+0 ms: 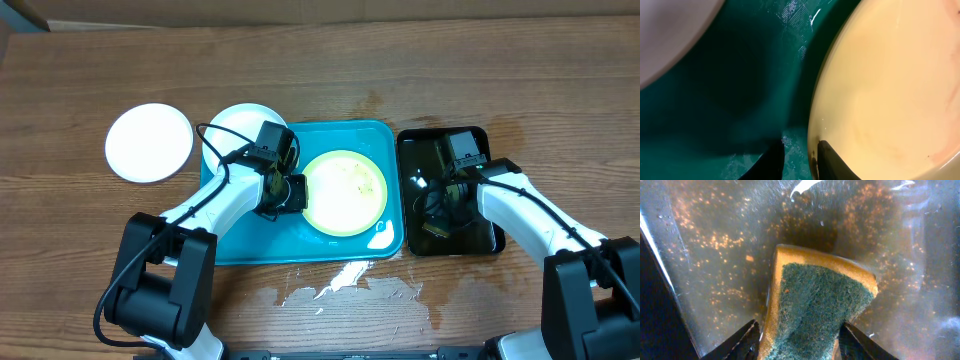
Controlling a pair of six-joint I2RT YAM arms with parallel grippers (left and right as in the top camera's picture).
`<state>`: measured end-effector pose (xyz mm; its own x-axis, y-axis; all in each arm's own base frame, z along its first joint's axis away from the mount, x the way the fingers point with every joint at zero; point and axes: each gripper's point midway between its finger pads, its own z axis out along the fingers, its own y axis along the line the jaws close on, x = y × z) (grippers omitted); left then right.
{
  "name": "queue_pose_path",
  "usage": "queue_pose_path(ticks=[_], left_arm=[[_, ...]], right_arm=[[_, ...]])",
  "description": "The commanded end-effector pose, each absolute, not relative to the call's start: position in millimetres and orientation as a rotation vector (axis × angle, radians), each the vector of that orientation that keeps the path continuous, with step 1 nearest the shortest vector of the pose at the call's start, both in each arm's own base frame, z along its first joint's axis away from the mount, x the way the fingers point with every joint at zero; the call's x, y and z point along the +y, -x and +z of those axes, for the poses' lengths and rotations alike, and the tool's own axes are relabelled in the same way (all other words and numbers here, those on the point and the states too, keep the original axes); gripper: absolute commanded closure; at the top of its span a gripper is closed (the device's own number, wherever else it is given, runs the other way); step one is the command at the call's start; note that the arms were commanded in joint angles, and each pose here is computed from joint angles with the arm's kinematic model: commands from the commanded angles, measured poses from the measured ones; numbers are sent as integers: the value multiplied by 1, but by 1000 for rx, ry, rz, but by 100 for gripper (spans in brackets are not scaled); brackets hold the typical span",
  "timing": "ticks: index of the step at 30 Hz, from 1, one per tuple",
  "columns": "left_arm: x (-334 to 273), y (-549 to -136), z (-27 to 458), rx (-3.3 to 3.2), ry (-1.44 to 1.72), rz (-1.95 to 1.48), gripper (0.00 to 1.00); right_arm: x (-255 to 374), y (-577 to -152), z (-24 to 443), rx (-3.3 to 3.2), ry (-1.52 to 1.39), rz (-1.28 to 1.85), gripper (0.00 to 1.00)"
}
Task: Clean dirty plates on tray and stack at the side
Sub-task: 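Rub the sponge in the black tray with the right gripper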
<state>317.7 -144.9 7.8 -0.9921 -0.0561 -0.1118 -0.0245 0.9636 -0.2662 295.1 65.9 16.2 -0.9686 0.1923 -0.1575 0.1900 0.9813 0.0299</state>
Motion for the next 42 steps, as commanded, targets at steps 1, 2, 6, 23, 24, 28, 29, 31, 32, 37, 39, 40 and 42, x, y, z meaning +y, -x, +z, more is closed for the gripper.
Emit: queue_pose_path(ticks=[1, 2, 6, 23, 24, 28, 29, 31, 32, 37, 39, 40, 42], left_arm=[[-144, -317, 4, 3007, 41, -404, 75], [-144, -317, 4, 3007, 42, -403, 75], [-144, -317, 4, 3008, 41, -402, 75], [-144, -318, 4, 3007, 41, -404, 74], [-144, -318, 4, 3007, 41, -404, 74], [-144, -318, 4, 3007, 41, -404, 74], [-144, -318, 4, 3007, 42, -404, 75], [-144, -318, 4, 3007, 41, -404, 74], [-144, -318, 4, 3007, 41, -404, 74], [-144, -318, 4, 3007, 41, -403, 72], [-144, -318, 4, 3007, 42, -404, 71], [-144, -317, 4, 3007, 42, -403, 72], [-144, -317, 4, 3008, 41, -403, 72]], right_arm=[[63, -300, 19, 2947, -293, 1, 47], [62, -301, 19, 2943, -294, -13, 46], [61, -304, 20, 2929, -294, -15, 46], [84, -320, 38, 2887, -11, 135, 36], [83, -317, 37, 2897, -35, 134, 36], [81, -310, 35, 2927, -102, 130, 35], [79, -310, 34, 2928, -104, 114, 35], [75, -310, 34, 2925, -129, 81, 35], [73, -310, 34, 2925, -144, 68, 35], [75, -316, 37, 2899, -135, 78, 33], [76, -320, 43, 2886, -135, 83, 32], [76, -322, 47, 2877, -135, 87, 31], [77, -326, 57, 2858, -134, 95, 29]])
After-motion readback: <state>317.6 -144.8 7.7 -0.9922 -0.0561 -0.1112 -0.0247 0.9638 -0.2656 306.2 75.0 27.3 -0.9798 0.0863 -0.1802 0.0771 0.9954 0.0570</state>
